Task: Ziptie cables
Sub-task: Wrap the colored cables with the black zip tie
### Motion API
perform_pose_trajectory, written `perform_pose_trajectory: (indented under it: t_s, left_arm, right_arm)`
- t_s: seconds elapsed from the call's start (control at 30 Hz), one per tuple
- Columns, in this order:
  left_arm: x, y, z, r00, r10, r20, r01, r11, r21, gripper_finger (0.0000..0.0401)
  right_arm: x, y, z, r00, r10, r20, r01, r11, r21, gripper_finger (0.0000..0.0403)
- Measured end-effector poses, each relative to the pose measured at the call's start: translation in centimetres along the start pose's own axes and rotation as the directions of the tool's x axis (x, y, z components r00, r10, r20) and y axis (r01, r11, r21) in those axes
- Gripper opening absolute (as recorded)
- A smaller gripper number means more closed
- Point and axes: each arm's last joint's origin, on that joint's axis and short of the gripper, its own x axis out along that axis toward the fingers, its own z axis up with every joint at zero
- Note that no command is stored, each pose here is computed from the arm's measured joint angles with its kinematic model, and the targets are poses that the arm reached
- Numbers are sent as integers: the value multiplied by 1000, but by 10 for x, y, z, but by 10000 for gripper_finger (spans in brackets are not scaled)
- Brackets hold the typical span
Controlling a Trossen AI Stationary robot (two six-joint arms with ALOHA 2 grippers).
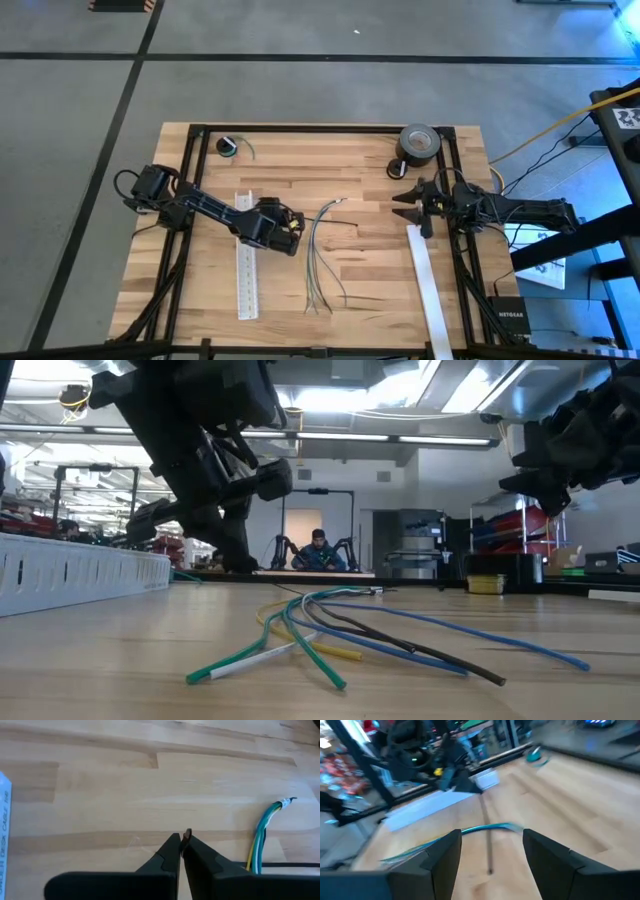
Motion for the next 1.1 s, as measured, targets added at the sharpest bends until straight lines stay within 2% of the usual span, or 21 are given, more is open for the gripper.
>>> perform_pose_trajectory:
  t_s: [0.13, 0.3, 0.4, 0.53, 0.77, 0.93, 1.0, 1.1]
  left_arm:
    - [0, -1, 0, 1000, -7, 2, 7, 997, 75, 1]
    - [0, -8, -1, 998, -59, -3, 58, 989, 134, 0]
    - [-1, -10, -1, 997, -75, -4, 75, 983, 165, 0]
    - [0, -9, -1, 997, -71, -4, 71, 980, 188, 1]
    - [2, -4, -4, 998, -70, -4, 69, 979, 192, 1]
    - [2, -4, -4, 997, -72, -4, 71, 974, 217, 1]
    - [2, -4, -4, 997, -73, -5, 72, 972, 222, 1]
    - [1, -4, -5, 997, -76, -7, 76, 972, 224, 1]
  right_arm:
    - [3, 1, -3, 998, 46, -52, -43, 996, 72, 202]
    - [11, 1, -10, 987, 50, -150, -35, 994, 103, 202]
    - [20, 7, -9, 985, 94, -147, -80, 992, 100, 202]
    - [32, 13, -16, 976, 81, -203, -58, 992, 114, 202]
    - [61, 40, -17, 919, 70, -388, -16, 990, 141, 202]
    - [92, 57, -19, 889, -34, -457, 148, 965, 216, 202]
    - [106, 60, -24, 872, -92, -480, 245, 932, 267, 202]
    - [126, 62, -33, 841, -151, -520, 376, 854, 359, 202]
